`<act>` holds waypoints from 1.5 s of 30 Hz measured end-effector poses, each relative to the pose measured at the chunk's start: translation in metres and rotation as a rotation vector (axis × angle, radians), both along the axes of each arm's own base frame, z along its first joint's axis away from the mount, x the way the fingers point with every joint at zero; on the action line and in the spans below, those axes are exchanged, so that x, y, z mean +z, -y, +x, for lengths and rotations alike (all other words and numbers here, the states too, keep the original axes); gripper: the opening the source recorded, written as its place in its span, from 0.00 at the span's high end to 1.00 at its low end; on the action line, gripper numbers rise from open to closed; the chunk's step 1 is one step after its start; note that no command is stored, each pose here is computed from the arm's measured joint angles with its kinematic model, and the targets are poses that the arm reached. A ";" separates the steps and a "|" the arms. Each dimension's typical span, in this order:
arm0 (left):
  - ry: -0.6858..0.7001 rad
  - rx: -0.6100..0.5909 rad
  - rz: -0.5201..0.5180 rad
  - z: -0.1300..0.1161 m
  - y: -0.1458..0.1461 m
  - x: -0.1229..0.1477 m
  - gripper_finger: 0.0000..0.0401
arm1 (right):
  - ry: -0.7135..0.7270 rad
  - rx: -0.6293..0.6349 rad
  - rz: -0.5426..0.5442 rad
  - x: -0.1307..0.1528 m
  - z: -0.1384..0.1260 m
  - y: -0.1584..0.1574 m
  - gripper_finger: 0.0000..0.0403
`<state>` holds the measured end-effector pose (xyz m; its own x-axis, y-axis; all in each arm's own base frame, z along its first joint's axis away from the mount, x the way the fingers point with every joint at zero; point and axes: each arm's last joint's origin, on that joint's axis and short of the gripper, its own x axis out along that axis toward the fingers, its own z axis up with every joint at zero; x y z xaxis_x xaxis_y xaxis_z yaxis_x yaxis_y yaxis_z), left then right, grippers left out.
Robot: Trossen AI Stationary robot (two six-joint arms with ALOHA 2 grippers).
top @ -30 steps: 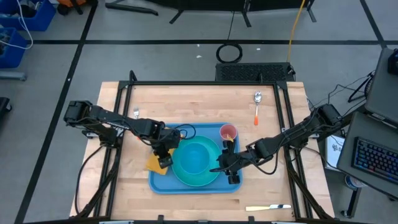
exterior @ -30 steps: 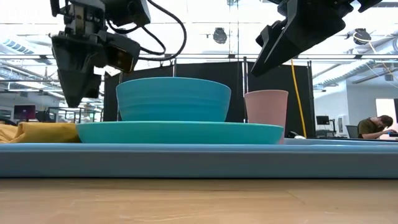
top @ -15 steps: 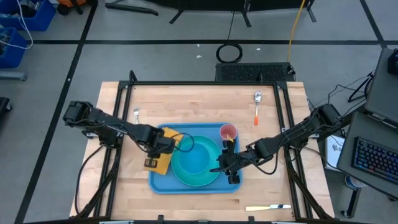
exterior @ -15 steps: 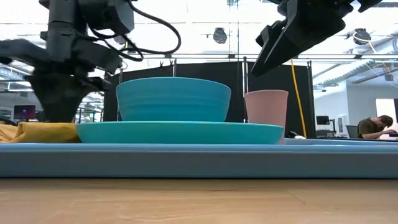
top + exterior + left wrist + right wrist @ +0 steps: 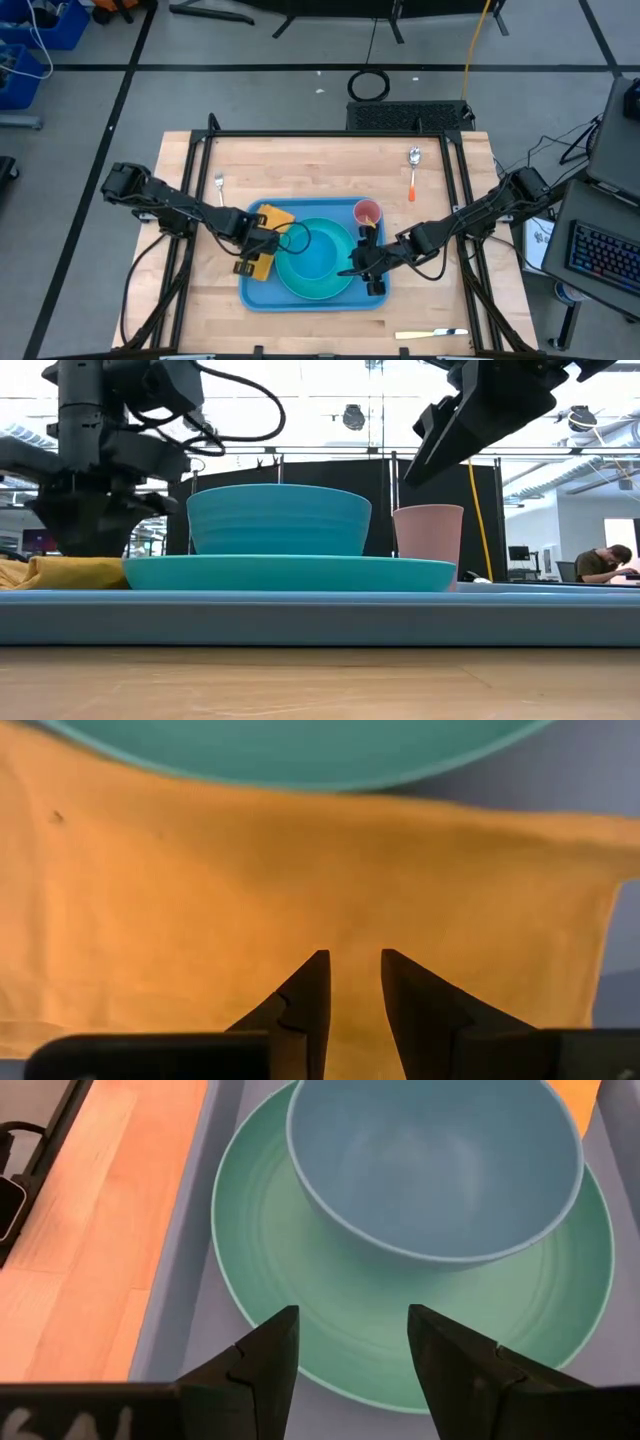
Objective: Set up tray
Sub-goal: Put the yellow napkin on top of the blue tray beside the green plate
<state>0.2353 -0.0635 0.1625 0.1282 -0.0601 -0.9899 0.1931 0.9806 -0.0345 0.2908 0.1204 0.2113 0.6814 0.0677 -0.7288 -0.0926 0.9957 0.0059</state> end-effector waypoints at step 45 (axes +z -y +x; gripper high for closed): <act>0.146 0.594 -0.306 0.008 0.005 -0.022 0.76 | 0.003 0.001 0.000 0.000 0.000 0.000 0.55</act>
<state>0.2436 -0.0683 0.1404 0.3573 -0.2124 -0.9095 -0.3510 0.8718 -0.3416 0.2910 0.1204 0.2113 0.6832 0.0685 -0.7270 -0.0940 0.9956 0.0055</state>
